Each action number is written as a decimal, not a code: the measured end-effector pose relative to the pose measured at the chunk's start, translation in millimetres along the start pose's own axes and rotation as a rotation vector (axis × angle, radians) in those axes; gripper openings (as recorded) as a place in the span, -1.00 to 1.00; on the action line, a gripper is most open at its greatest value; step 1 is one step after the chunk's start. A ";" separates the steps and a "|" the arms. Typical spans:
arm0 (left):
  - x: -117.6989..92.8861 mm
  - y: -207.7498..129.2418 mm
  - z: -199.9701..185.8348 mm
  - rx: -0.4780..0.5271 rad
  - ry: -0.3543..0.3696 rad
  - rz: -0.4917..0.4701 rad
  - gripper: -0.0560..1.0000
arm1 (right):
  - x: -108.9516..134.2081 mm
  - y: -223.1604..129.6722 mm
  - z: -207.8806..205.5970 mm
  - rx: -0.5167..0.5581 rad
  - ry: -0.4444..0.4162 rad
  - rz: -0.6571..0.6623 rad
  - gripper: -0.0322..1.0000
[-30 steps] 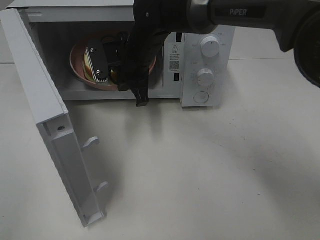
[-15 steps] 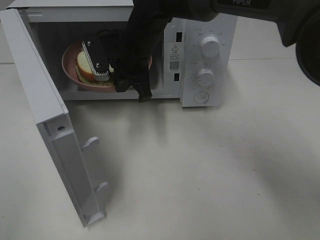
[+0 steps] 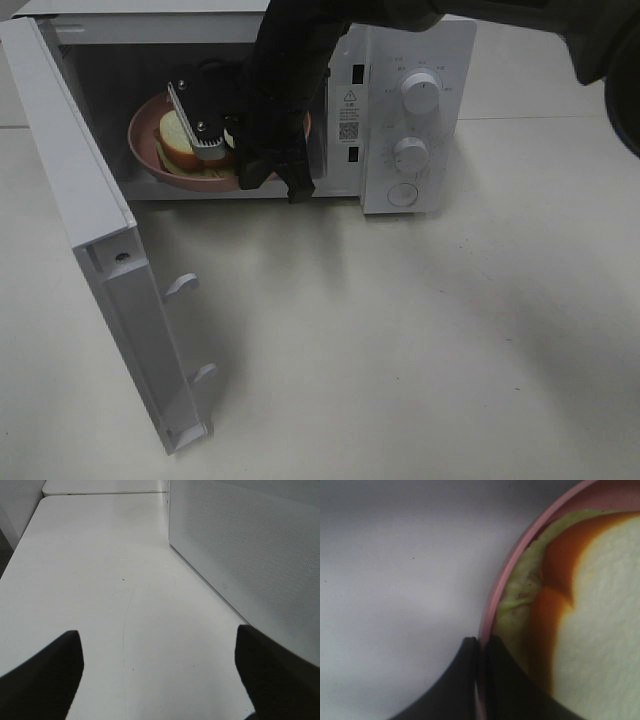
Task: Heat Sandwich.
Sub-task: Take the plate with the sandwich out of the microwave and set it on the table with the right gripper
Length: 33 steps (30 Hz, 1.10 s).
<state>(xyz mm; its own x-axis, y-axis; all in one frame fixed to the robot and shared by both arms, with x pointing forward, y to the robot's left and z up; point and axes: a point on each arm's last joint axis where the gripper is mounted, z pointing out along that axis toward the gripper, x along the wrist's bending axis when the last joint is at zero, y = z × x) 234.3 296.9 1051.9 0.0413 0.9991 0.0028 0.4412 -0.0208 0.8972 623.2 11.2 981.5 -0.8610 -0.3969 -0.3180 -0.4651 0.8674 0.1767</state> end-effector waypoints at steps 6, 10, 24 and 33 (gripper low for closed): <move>0.0 0.0 0.0 0.000 0.000 0.000 0.55 | 1.4 1.8 -15.9 -0.001 0.010 -0.004 -0.87; 0.0 0.0 0.0 0.000 0.000 0.000 0.55 | 2.1 2.2 -20.5 0.001 0.019 -0.005 -0.87; 0.0 0.0 0.0 0.000 0.000 0.000 0.55 | 6.6 9.8 -25.4 0.001 0.050 -0.022 -0.87; 0.0 0.0 0.0 0.000 0.000 0.000 0.55 | 8.3 10.7 -25.2 0.019 0.063 -0.030 -0.87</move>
<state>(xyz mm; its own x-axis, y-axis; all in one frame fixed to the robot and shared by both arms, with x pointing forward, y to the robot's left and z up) 234.3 296.9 1051.9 0.0413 0.9991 0.0028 0.4412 -0.0208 0.8972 605.9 9.7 1004.2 -0.8584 -0.4401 -0.2637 -0.4871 0.8604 0.1498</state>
